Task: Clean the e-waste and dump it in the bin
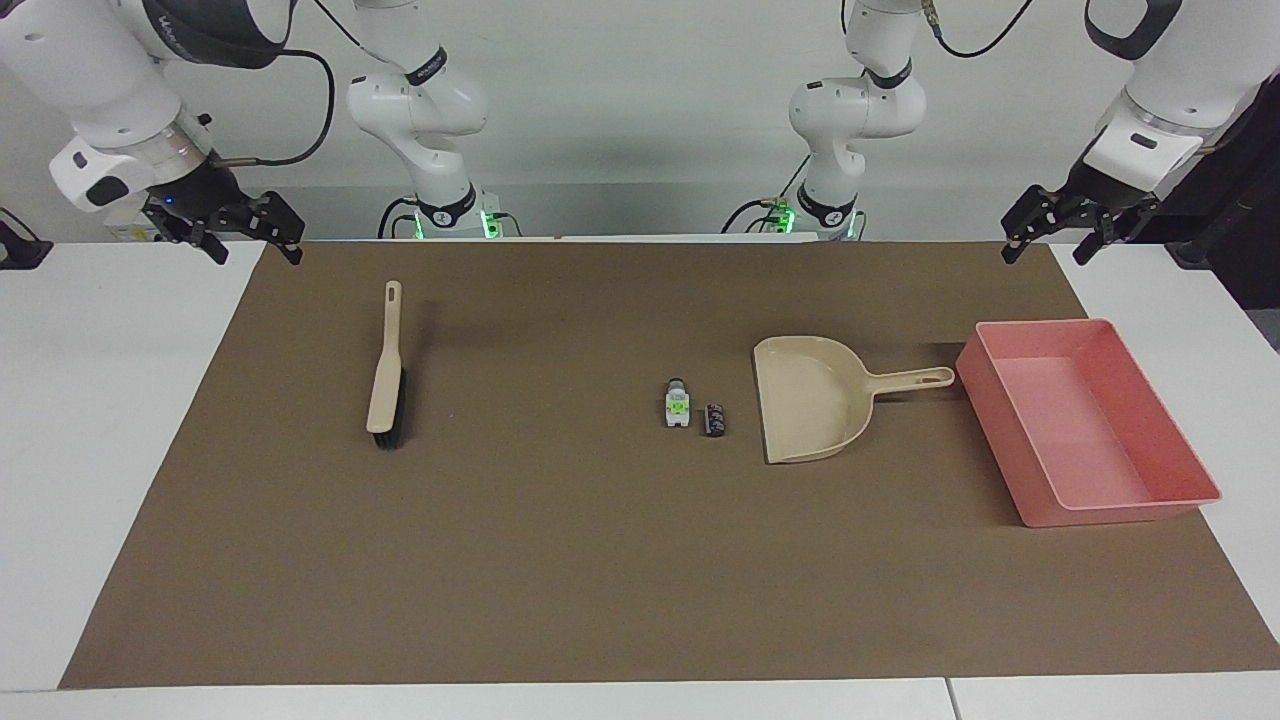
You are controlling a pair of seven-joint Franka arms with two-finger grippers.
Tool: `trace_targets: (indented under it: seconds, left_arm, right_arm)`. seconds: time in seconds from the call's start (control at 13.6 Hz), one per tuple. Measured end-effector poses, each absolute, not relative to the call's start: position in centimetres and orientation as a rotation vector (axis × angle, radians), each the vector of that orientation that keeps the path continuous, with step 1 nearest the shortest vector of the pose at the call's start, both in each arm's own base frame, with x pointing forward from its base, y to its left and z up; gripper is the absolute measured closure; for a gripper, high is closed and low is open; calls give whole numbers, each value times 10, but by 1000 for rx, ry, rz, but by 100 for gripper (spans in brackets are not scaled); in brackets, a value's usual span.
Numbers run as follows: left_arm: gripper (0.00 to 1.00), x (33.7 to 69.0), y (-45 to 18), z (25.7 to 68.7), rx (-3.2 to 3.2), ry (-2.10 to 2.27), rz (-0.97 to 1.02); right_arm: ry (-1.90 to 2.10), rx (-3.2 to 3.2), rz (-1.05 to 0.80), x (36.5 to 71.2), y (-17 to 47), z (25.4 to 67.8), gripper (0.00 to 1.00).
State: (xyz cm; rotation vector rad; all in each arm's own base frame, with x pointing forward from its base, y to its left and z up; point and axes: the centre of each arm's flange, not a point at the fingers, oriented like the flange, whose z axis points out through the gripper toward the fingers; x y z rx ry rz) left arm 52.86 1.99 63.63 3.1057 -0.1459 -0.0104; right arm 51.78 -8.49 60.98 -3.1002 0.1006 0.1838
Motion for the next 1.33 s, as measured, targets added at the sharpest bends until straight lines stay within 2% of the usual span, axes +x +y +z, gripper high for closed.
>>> trace_targets:
  seconds: [0.66,0.81,1.03,1.33]
  left_arm:
    - [0,534,12,638,3106,-266,-5]
    - [0,535,10,637,3082,-478,4]
    - [0,536,-4,632,2982,-916,9]
    - [0,535,-18,603,2674,-1575,-31]
  right_arm:
    - [101,-3082,271,503,-84,588,0]
    - [84,-3078,286,497,-78,572,0]
    - [23,-3073,331,487,-56,526,0]
    - [-19,-3077,336,482,-40,462,0]
